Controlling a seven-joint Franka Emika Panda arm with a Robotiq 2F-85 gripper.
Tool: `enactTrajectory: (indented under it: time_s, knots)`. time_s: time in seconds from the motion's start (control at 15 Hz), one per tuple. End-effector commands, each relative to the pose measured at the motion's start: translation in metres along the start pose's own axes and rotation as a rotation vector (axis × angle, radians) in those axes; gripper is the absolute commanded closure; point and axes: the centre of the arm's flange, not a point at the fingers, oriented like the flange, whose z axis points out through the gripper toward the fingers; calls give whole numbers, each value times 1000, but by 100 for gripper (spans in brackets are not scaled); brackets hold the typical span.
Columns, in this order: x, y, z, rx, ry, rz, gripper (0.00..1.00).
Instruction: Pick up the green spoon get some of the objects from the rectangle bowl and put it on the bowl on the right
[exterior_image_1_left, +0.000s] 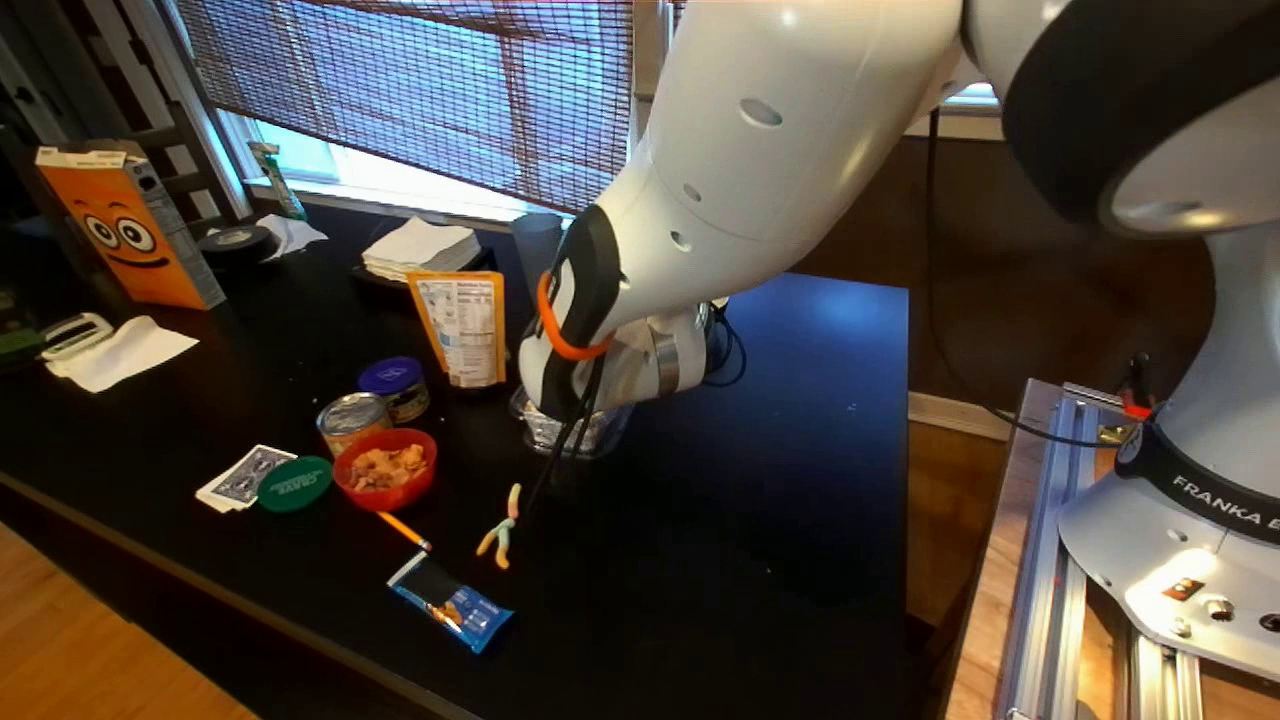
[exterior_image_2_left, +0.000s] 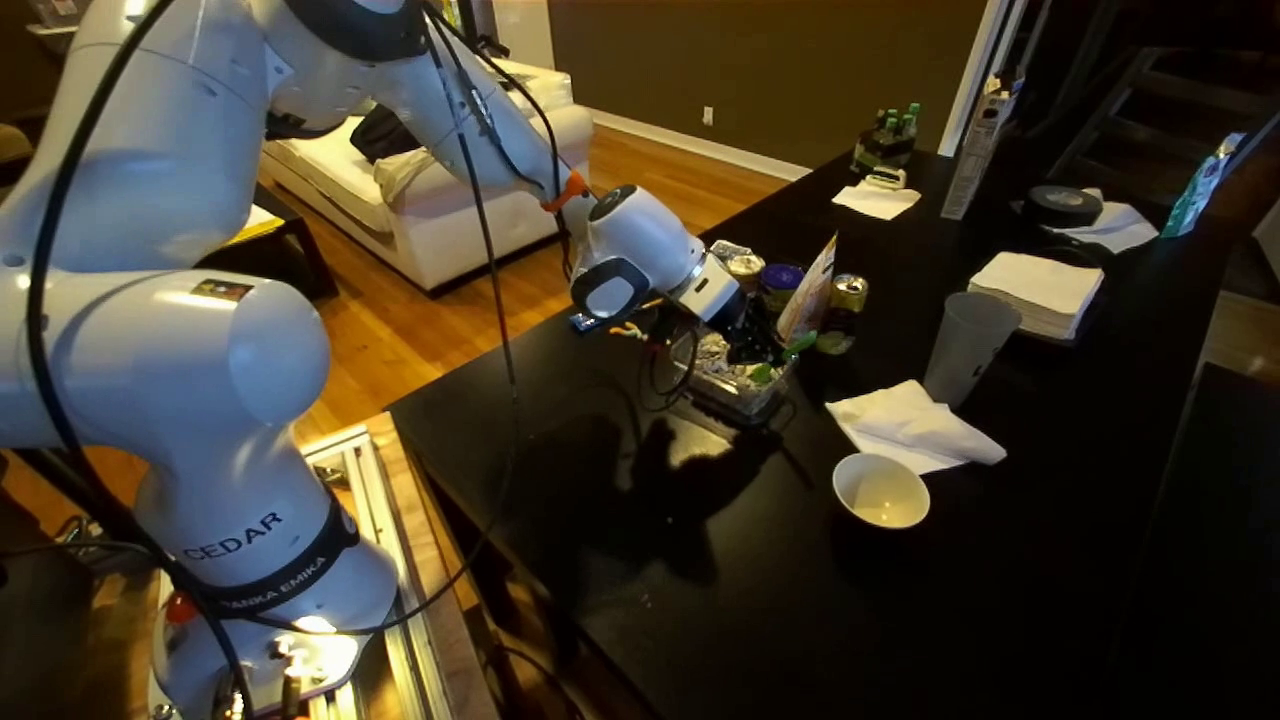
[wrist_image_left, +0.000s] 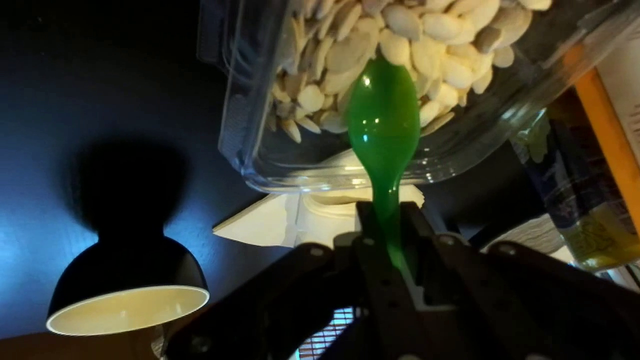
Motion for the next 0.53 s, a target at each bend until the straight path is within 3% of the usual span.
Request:
enactTrajectory:
  time_s: [0.0,0.47]
  knots:
    - [-12,-21,3,-33,-23,-33,96]
    - [-23,-32,-2,-56,-151,-68,96]
